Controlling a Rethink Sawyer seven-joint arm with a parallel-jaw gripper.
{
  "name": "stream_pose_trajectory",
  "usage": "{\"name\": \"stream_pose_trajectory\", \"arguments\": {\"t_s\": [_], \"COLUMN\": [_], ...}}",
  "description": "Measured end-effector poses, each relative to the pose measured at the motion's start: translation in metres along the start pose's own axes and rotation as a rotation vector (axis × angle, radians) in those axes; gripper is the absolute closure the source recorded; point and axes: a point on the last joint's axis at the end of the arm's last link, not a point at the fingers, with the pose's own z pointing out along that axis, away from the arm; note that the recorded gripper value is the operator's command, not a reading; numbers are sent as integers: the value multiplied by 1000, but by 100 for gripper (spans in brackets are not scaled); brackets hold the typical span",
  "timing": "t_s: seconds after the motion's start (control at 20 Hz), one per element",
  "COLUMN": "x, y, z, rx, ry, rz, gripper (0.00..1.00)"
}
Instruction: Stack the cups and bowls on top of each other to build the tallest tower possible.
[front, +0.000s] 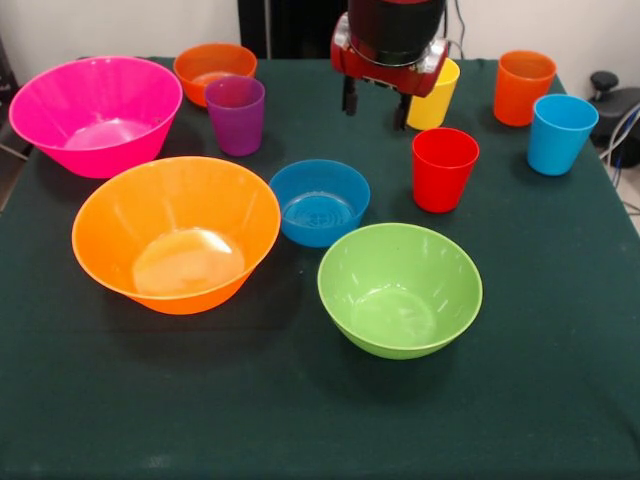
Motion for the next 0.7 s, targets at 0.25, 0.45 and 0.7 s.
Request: {"name": "stream_pose_trajectory", "arguments": {"t_s": [0.25, 0.45, 0.7], "x": [-2, -4, -9], "y": [2, 3, 5], "z": [2, 2, 1], "rx": [1, 3, 7], "ry": [9, 21, 42], "rz": [-2, -2, -4], "gripper": [0, 0, 0]}}
